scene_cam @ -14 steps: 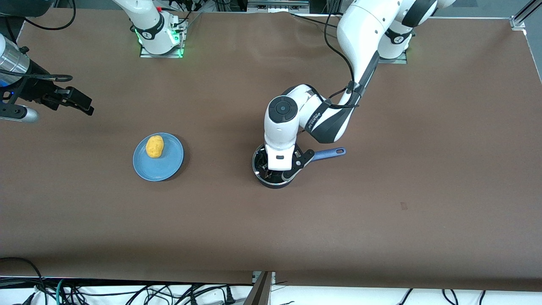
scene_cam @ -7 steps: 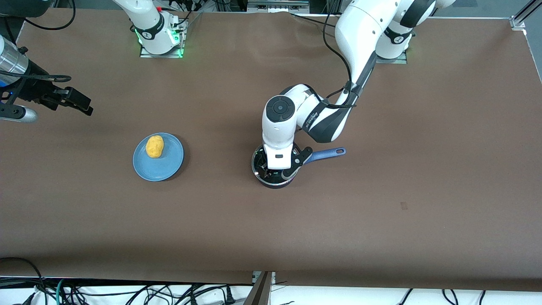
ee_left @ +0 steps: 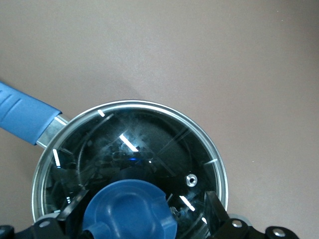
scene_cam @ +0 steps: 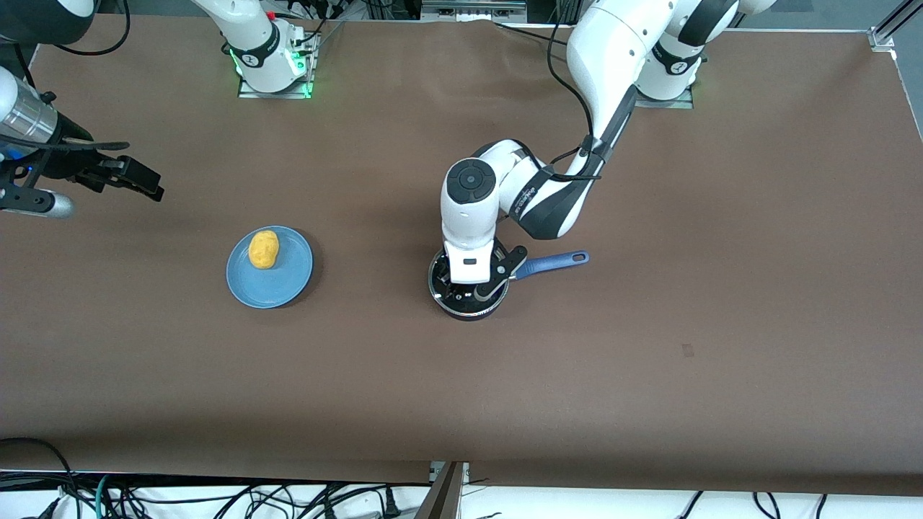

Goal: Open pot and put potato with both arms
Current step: 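Close the left gripper on the blue lid knob, then lift the lid with the left gripper while the right gripper reaches the potato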

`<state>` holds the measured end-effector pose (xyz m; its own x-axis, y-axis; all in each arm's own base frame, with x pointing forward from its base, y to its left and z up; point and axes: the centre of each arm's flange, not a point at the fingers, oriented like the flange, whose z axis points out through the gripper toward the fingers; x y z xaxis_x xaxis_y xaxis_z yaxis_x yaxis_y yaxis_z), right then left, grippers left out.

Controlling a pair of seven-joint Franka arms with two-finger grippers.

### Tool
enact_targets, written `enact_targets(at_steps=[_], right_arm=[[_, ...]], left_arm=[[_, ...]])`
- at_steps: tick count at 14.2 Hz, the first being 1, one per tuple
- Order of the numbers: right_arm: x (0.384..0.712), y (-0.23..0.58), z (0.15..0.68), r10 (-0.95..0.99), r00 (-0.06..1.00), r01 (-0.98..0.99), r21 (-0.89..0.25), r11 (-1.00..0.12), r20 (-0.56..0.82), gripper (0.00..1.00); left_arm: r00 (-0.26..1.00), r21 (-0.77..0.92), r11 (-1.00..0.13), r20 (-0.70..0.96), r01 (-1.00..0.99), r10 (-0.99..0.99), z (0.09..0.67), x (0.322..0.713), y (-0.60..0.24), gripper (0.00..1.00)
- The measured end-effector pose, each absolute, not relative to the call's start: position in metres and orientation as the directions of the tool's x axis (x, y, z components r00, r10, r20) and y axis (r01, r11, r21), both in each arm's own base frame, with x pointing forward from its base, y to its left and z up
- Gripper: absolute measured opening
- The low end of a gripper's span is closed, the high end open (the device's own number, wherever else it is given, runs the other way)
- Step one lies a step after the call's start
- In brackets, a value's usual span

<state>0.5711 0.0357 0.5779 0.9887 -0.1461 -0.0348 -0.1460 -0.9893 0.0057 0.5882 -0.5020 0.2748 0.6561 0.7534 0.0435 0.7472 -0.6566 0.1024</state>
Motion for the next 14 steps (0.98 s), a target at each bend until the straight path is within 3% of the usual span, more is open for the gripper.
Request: enact_targets(at_steps=[5, 7, 8, 11, 14], right_arm=[[0.5668, 0.0354, 0.5744, -0.090, 0.993, -0.089, 0.012, -0.996, -0.074, 1.00], [0.5667, 0.0357, 0.5744, -0.065, 0.995, -0.064, 0.018, -0.998, -0.074, 1.00], [0.5667, 0.0358, 0.5745, -0.057, 0.996, -0.055, 0.021, -0.998, -0.073, 1.00], [0.5667, 0.0363, 0.5746, -0.045, 0.996, -0.043, 0.025, -0.999, -0.073, 1.00], [0.5671, 0.0369, 0.5732, -0.043, 0.996, -0.042, 0.025, -0.999, -0.076, 1.00]], left_arm=[[0.657, 0.045, -0.659, 0.046, 0.751, 0.752, 0.2710, 0.5847, -0.4978, 0.96], [0.658, 0.036, -0.659, 0.046, 0.751, 0.752, 0.2719, 0.5844, -0.4974, 0.82], [0.658, 0.035, -0.659, 0.046, 0.751, 0.752, 0.2727, 0.5844, -0.4976, 0.81], [0.661, 0.037, -0.662, 0.047, 0.748, 0.749, 0.2774, 0.5854, -0.4985, 0.54], [0.662, 0.031, -0.663, 0.047, 0.748, 0.748, 0.2738, 0.5849, -0.4982, 0.44]])
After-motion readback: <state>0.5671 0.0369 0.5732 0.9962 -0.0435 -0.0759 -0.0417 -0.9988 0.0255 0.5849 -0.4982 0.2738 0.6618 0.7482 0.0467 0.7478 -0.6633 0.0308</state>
